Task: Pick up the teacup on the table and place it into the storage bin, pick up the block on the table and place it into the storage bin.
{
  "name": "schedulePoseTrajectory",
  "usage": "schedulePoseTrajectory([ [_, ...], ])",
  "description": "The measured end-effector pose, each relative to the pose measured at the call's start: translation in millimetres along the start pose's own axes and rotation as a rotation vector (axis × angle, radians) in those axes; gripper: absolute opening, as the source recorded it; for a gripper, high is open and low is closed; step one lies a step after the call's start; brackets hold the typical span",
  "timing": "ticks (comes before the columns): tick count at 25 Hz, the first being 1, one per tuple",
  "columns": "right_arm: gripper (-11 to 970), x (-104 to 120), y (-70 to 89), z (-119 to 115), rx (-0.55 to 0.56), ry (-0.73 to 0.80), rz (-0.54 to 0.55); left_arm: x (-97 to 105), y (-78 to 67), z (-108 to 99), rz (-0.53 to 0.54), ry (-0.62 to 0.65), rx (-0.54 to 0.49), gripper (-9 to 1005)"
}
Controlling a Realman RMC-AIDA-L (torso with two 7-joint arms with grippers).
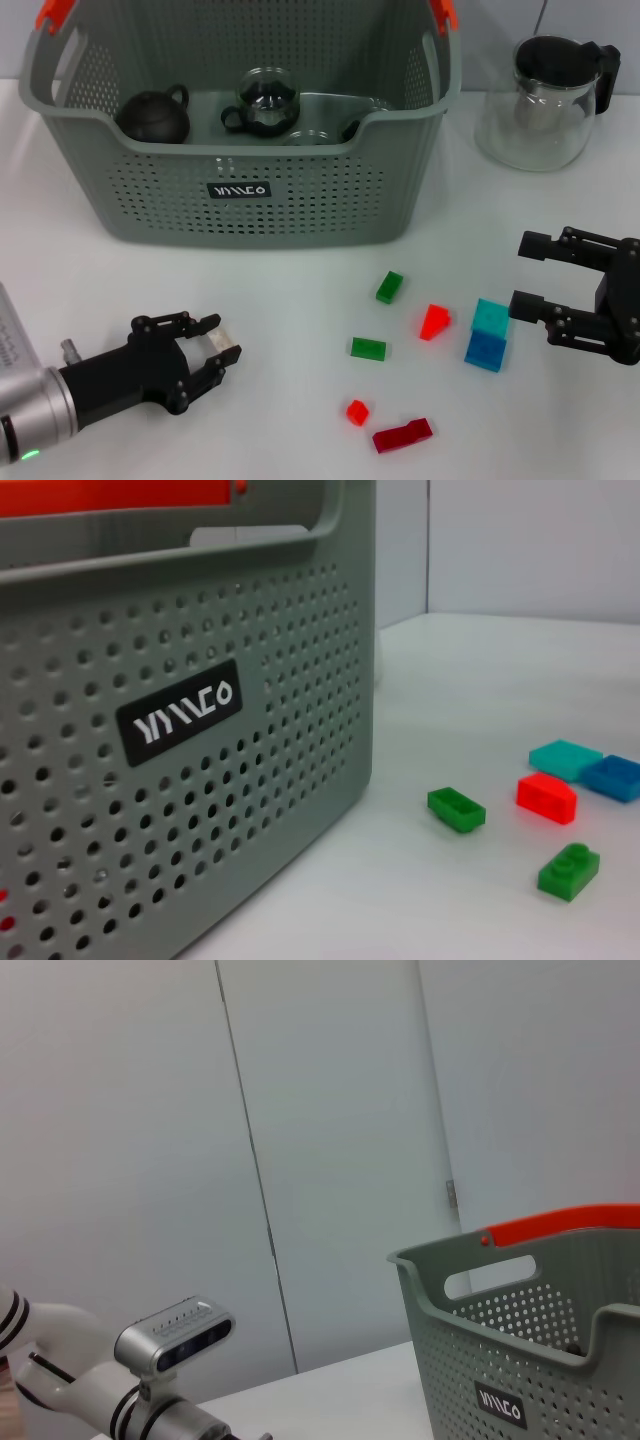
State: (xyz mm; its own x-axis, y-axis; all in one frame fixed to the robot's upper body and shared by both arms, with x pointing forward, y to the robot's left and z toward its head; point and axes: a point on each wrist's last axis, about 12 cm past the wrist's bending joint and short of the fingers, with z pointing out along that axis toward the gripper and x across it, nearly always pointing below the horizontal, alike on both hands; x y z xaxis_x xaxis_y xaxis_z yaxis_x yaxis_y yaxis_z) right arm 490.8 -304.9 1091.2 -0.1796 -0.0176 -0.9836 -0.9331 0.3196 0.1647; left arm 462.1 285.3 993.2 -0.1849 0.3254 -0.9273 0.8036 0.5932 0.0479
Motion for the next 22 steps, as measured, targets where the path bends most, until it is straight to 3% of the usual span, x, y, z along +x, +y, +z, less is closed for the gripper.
schedulePoseTrajectory([
  [6,744,-1,-0.5,0,0.0,0.0,0.0,-18,5.6,-18,-0.065,-0.107,0.049,410],
  [7,744,-1,-0.6,0,-0.001,0.0,0.0,-32,11.3,-29,-0.117,-0.188,0.068,411],
  [10,744,-1,-1.0,1,-0.002,0.0,-0.001,-46,18.9,-38,-0.165,-0.256,0.083,411],
  [15,744,-2,-1.5,2,-0.005,-0.002,-0.003,-107,59.2,-52,-0.343,-0.482,0.211,413],
  [20,744,-3,-2.4,4,-0.01,-0.003,-0.007,-155,89.8,-41,-0.366,-0.587,0.27,414],
  [22,744,-4,-2.6,4,-0.01,-0.003,-0.008,-175,106.4,-29,-0.372,-0.596,0.246,415],
])
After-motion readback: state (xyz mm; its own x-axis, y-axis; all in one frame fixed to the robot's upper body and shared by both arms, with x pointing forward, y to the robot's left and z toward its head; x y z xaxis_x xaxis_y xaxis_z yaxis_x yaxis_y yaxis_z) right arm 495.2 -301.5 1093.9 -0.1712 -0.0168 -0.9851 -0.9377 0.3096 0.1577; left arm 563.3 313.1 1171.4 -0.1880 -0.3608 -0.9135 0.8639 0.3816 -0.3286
